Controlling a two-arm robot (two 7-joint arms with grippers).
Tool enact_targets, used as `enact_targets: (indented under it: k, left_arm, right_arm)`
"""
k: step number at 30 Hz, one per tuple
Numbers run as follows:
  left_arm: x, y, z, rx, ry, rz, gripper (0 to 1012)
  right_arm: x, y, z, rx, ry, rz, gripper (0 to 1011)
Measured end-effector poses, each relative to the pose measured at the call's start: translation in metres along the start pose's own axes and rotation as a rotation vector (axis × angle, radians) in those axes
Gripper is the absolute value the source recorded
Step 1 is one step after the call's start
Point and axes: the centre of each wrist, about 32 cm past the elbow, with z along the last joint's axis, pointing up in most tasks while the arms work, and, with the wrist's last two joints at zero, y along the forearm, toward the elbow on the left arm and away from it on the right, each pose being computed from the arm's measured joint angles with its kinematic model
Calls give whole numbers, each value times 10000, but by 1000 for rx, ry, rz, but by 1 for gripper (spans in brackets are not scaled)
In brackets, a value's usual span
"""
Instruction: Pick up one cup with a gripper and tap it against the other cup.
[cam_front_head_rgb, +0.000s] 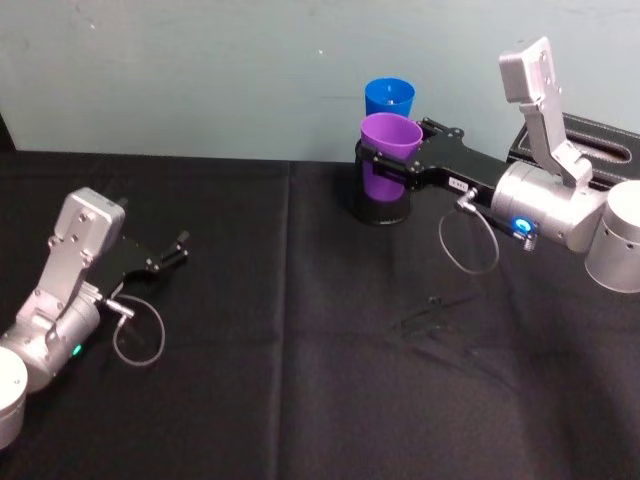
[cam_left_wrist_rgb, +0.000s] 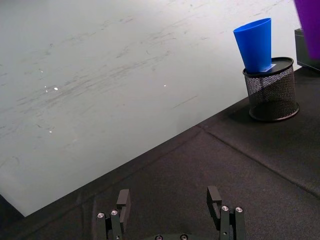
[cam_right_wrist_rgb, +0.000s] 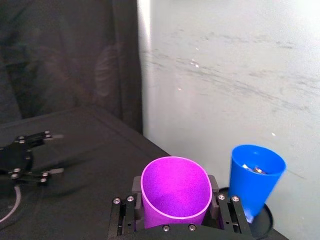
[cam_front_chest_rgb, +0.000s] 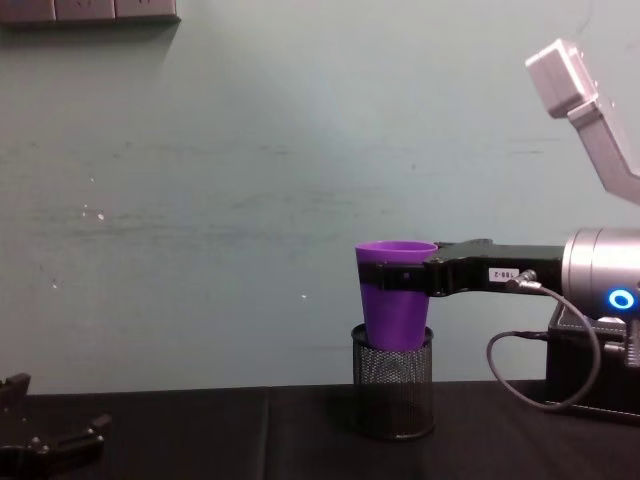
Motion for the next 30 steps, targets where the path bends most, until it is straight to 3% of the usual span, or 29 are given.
enact_targets:
  k: [12, 30]
  left_arm:
    - [0, 0, 0, 0, 0, 0, 1005]
    - [0, 0, 0, 0, 0, 0, 1005]
  right_arm:
    - [98, 103, -73, 7, 14, -63, 741]
    - [252, 268, 18, 12, -17, -85, 741]
